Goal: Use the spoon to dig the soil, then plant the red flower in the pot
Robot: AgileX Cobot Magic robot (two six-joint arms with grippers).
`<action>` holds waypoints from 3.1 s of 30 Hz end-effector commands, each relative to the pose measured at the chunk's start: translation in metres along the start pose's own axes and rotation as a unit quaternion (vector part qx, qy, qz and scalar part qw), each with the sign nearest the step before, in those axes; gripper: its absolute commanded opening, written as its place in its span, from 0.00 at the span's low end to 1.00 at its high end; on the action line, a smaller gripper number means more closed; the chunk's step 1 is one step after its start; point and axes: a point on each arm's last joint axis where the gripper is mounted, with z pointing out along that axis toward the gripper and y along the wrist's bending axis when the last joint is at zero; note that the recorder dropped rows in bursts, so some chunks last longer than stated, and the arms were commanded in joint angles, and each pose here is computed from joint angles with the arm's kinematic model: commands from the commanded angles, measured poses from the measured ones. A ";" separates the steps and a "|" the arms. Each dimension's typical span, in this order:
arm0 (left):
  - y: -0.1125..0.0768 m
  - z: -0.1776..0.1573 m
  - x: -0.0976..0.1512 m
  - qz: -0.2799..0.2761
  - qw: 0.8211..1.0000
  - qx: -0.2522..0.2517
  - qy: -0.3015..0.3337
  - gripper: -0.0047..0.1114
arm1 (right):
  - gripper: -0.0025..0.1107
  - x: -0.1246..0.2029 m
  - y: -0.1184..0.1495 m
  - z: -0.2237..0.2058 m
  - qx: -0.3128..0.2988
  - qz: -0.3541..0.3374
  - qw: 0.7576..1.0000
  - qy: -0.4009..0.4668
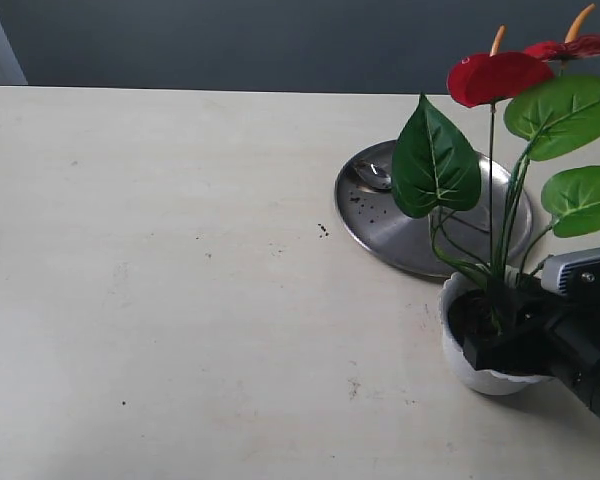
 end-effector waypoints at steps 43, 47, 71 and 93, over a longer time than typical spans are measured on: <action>0.000 0.000 -0.002 0.000 1.000 0.003 -0.007 0.04 | 0.02 -0.069 -0.010 -0.092 -0.109 0.048 0.964 -0.239; 0.000 0.000 -0.002 0.000 1.000 0.003 -0.007 0.04 | 0.02 -0.091 -0.010 -0.106 -0.115 0.031 0.951 -0.284; 0.000 0.000 -0.002 0.000 1.000 0.003 -0.007 0.04 | 0.02 -0.166 -0.026 -0.150 -0.022 0.026 0.906 -0.423; 0.000 0.000 -0.002 0.000 1.000 0.003 -0.007 0.04 | 0.02 -0.137 -0.028 -0.146 -0.029 0.036 0.958 -0.284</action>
